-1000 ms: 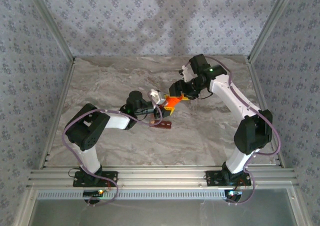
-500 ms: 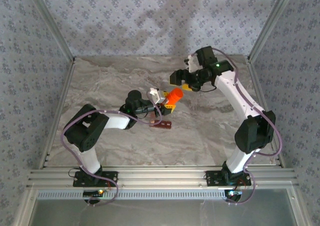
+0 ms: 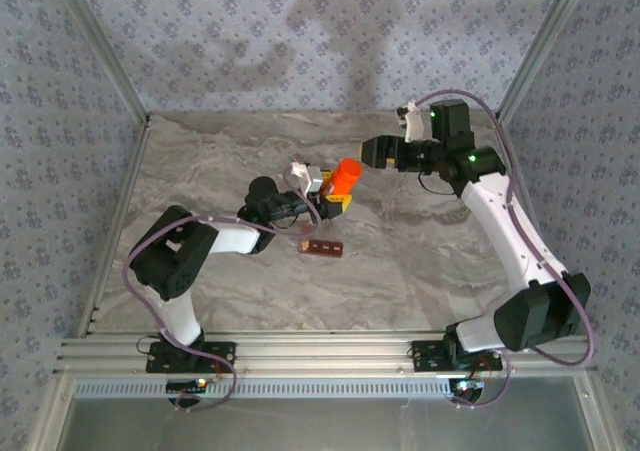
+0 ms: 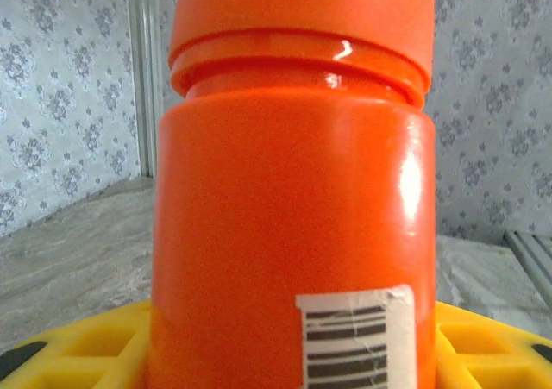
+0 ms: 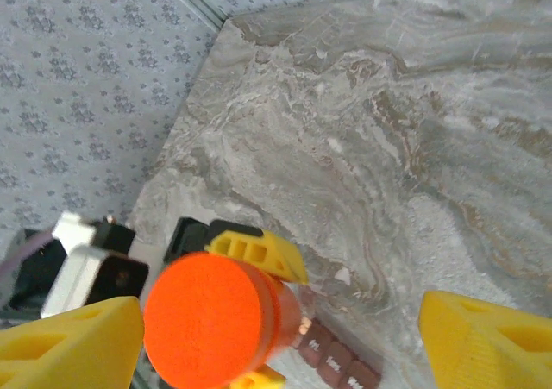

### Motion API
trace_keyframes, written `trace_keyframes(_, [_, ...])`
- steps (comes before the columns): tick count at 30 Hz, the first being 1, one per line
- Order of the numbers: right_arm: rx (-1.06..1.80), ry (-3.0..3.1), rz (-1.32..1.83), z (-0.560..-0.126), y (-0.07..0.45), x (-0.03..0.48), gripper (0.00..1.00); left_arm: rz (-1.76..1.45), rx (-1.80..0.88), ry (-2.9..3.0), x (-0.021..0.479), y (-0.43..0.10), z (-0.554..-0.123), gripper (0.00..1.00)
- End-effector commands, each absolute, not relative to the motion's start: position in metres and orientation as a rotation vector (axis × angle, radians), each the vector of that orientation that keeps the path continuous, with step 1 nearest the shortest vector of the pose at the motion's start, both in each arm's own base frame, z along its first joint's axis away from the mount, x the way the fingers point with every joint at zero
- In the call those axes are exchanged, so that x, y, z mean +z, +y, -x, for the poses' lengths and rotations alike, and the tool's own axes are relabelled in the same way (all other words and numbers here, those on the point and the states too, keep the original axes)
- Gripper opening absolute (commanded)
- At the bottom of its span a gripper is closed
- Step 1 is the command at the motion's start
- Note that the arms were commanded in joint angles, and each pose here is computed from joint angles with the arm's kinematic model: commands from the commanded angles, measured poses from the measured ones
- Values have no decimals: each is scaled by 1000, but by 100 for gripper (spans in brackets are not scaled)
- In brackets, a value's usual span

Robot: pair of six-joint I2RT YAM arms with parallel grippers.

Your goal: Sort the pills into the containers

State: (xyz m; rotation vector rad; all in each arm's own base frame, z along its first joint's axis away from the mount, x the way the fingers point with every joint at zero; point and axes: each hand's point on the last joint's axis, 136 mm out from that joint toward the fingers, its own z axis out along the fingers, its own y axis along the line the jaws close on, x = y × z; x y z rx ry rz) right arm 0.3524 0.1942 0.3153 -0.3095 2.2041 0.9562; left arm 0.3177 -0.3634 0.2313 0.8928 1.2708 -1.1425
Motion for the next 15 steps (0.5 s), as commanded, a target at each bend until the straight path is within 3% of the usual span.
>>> trace_keyframes(1, [869, 2122, 440, -349, 193, 321, 86, -873, -1207, 1192, 257, -364, -316, 0])
trace_keyframes(15, [896, 2027, 582, -343, 225, 332, 89, -899, -1285, 1238, 261, -367, -308, 0])
